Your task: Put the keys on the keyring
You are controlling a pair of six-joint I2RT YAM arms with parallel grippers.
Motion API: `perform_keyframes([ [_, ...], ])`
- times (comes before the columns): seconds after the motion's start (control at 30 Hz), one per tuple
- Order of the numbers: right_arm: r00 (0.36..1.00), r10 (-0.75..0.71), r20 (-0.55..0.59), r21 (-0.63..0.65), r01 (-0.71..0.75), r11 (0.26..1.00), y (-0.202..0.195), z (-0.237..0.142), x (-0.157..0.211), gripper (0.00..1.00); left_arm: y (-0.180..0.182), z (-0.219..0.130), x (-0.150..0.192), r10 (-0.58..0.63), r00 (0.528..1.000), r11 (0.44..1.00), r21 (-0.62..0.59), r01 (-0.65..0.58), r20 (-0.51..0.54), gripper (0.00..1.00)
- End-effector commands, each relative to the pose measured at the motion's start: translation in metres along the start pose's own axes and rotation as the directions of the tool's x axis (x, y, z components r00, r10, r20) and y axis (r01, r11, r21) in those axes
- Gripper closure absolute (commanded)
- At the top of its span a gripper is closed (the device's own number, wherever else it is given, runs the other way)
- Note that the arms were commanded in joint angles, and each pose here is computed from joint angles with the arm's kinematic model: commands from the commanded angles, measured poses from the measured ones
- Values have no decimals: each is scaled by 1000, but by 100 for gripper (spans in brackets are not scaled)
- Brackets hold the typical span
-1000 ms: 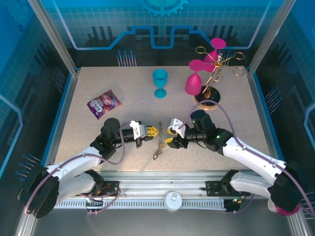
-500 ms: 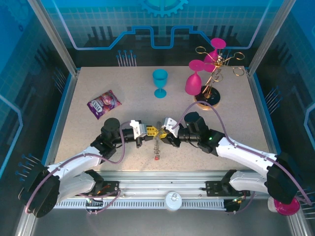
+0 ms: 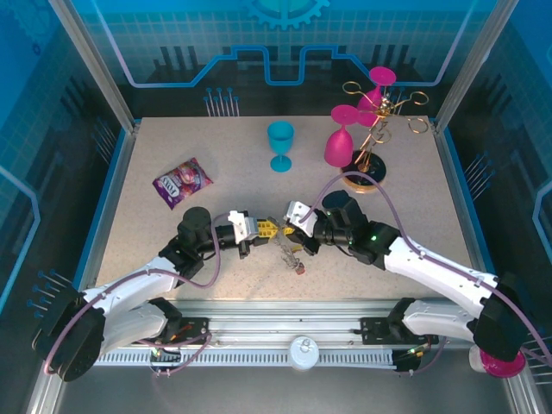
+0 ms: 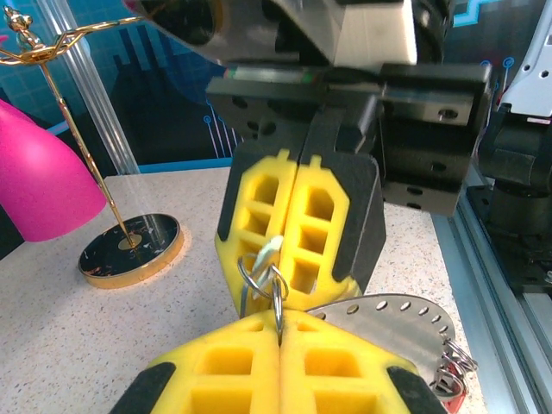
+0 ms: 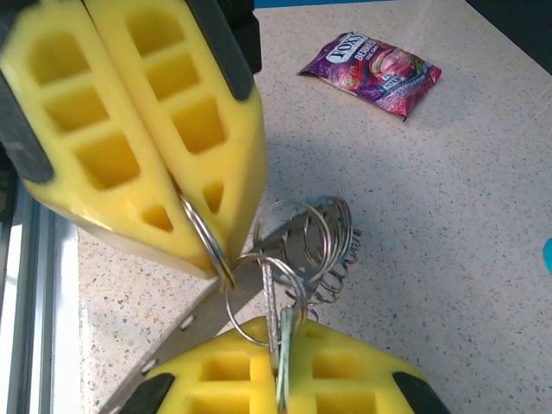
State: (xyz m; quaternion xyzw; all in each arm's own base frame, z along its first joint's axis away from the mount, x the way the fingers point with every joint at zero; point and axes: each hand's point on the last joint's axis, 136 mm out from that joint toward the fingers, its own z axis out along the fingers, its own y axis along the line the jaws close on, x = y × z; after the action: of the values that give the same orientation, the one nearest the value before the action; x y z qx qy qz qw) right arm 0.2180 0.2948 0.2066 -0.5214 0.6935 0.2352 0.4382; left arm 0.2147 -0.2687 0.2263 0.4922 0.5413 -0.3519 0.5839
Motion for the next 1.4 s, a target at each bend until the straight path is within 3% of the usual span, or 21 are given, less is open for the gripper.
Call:
perform_keyframes([
  [0.0,997,-40,-62,-23,38,999,6,-5,-6,100,-3,-1,-10,49,999,999,10,-49,24,100],
  [0.23,988,-88,-123,-13,87,996,4,-10,-14,100,0,0,-2,62,998,998,-9,-62,-30,100],
  [0.47,953,-121,-276,159,170,973,-30,-28,-1,100,8,1,12,62,991,997,-44,-67,-115,100],
  [0.73,949,-137,-286,189,196,962,-37,-31,-12,100,12,2,24,38,982,997,-53,-49,-184,100],
  [0.83,950,-145,-278,186,201,962,-37,-31,-17,100,15,1,25,36,982,996,-71,-50,-188,87],
  [1.03,950,-157,-271,177,209,962,-39,-25,-24,100,21,-3,12,54,989,990,-122,-72,-139,44],
  [1.17,955,-154,-255,153,197,968,-39,-10,-31,100,30,-14,-15,106,993,970,-217,-114,-45,28],
  [1.23,960,-152,-234,142,188,972,-38,0,-39,100,43,-26,-34,131,991,938,-326,-117,21,24],
  [1.37,976,-129,-178,94,148,984,-29,24,-61,100,79,-73,-99,178,966,809,-587,-34,190,17],
])
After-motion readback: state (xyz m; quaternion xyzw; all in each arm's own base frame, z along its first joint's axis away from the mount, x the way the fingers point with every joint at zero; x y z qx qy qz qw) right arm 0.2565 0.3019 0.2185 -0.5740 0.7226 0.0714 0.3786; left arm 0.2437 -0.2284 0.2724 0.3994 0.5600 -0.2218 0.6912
